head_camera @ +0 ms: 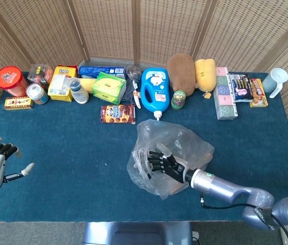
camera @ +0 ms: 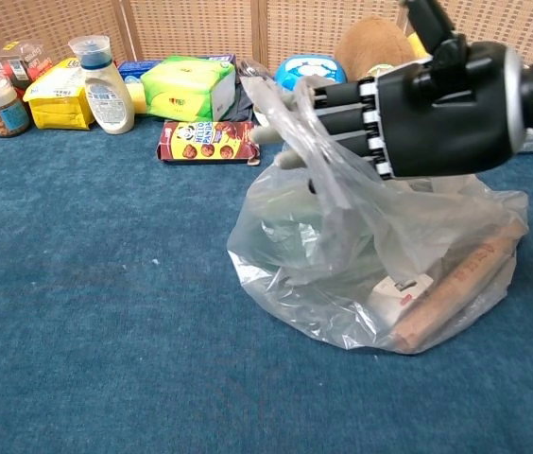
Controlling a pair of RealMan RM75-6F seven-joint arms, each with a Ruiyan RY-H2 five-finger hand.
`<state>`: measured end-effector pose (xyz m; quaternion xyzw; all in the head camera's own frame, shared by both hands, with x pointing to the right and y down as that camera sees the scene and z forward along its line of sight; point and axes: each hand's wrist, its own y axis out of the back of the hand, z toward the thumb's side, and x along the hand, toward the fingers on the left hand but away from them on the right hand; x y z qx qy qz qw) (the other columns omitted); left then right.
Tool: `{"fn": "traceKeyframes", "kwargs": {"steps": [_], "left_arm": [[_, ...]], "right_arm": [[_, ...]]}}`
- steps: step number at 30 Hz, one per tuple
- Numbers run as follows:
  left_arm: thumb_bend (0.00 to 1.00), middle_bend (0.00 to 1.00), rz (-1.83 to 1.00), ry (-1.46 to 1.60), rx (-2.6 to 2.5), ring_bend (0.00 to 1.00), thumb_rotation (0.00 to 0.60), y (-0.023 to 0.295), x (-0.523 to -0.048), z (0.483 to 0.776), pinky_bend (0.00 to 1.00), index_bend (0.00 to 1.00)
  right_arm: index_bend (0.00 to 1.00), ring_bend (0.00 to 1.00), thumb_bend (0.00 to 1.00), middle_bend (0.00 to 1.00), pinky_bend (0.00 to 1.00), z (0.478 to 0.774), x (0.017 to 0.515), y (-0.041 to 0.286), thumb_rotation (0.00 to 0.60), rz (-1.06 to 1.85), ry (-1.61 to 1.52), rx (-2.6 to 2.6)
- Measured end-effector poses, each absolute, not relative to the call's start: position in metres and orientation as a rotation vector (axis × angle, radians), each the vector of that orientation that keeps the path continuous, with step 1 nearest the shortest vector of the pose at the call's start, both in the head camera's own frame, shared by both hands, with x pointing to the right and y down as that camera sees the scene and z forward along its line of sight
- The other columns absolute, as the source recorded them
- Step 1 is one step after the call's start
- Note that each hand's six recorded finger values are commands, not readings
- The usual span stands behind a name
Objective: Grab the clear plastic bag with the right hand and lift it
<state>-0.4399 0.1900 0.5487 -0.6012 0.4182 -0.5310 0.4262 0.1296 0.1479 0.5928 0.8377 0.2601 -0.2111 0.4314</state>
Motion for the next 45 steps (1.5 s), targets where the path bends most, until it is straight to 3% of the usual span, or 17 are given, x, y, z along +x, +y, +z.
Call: {"fn": "traceKeyframes", "kwargs": {"steps": [7,15,23,31,34,36,38,45], "left_arm": [[0.16,0.50,-1.325,1.046,-1.499,0.43,0.001,0.190,-0.441,0.548,0.21,0.54],[0.16,0.50,-1.293,1.031,-1.484,0.43,0.002,0.182,-0.434,0.541,0.21,0.54],[0.16,0.50,-1.280,1.006,-1.507,0.43,0.001,0.180,-0.425,0.544,0.21,0.54],[0.16,0.50,-1.285,1.009,-1.514,0.43,0.001,0.180,-0.425,0.546,0.21,0.54],[0.16,0.50,-1.286,1.008,-1.518,0.43,0.001,0.181,-0.425,0.547,0.21,0.54],[0.16,0.50,-1.286,1.008,-1.521,0.43,0.001,0.181,-0.425,0.548,0.21,0.54],[0.16,0.50,-1.289,1.011,-1.523,0.43,0.001,0.183,-0.425,0.549,0.21,0.54],[0.16,0.50,-1.299,1.017,-1.528,0.43,0.001,0.186,-0.428,0.552,0.21,0.54]], "right_arm": [[0.23,0.41,0.18,0.32,0.48,0.597,0.122,0.141,0.000,-0.490,0.683,2.006],[0.31,0.54,0.19,0.43,0.59,0.599,0.118,0.144,0.000,-0.517,0.692,1.901],[0.36,0.70,0.23,0.52,0.71,0.589,0.119,0.136,0.000,-0.499,0.717,1.839],[0.39,0.77,0.26,0.57,0.78,0.572,0.114,0.129,0.000,-0.472,0.710,1.807],[0.41,0.80,0.28,0.61,0.81,0.567,0.111,0.126,0.027,-0.464,0.706,1.799],[0.44,0.83,0.31,0.63,0.83,0.565,0.110,0.124,0.089,-0.462,0.707,1.791],[0.44,0.84,0.33,0.63,0.84,0.563,0.109,0.121,0.111,-0.455,0.714,1.783],[0.44,0.83,0.51,0.63,0.83,0.558,0.114,0.109,0.110,-0.425,0.753,1.788]]}}
